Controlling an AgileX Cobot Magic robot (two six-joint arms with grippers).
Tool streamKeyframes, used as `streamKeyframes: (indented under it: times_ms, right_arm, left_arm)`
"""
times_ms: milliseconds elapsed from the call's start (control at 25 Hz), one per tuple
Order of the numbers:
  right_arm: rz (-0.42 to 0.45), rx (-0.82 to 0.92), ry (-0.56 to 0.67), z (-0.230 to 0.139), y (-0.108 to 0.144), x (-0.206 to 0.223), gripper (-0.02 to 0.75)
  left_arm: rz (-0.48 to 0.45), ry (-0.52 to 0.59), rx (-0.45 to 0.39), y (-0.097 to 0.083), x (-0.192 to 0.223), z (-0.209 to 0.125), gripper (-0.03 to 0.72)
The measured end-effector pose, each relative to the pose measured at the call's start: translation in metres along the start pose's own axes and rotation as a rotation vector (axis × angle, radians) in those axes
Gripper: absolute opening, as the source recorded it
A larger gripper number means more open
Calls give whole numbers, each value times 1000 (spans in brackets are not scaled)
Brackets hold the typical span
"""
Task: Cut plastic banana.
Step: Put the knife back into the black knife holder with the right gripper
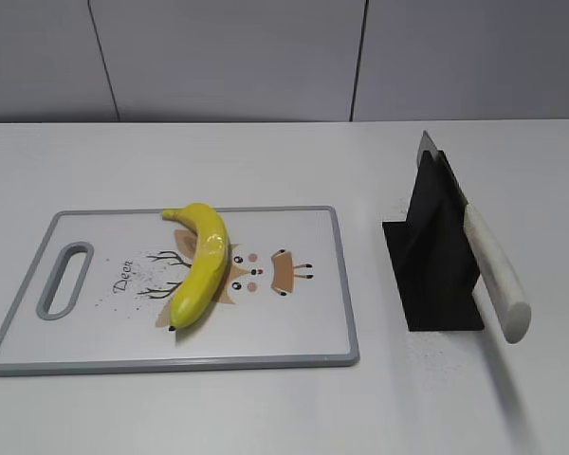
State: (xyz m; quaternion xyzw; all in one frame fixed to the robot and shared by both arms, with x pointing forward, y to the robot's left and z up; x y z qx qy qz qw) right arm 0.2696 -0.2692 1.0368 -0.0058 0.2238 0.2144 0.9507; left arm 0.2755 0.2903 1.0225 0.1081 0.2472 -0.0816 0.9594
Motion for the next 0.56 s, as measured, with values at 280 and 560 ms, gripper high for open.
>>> streamKeyframes:
  times_ms: [280,560]
  right_arm:
    - [-118,92,-30,2,-2,1,578]
    - [-134,105,-33,3,-2,1,578]
  left_arm:
    - [-1,-2,-2,0,0,0,592]
    - [-1,-2,-2,0,0,0,592]
Point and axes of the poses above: a point on each arm's last joint axis where the gripper is mounted, x pointing out along that axis toward the gripper, y along the wrist's bending axis when the last joint is at zero, z = x × y, the point moved 5 cm from there along x, pointing out along that axis toward the gripper, and after that the axes turned 6 degrees about x, right-handed, at the moved point
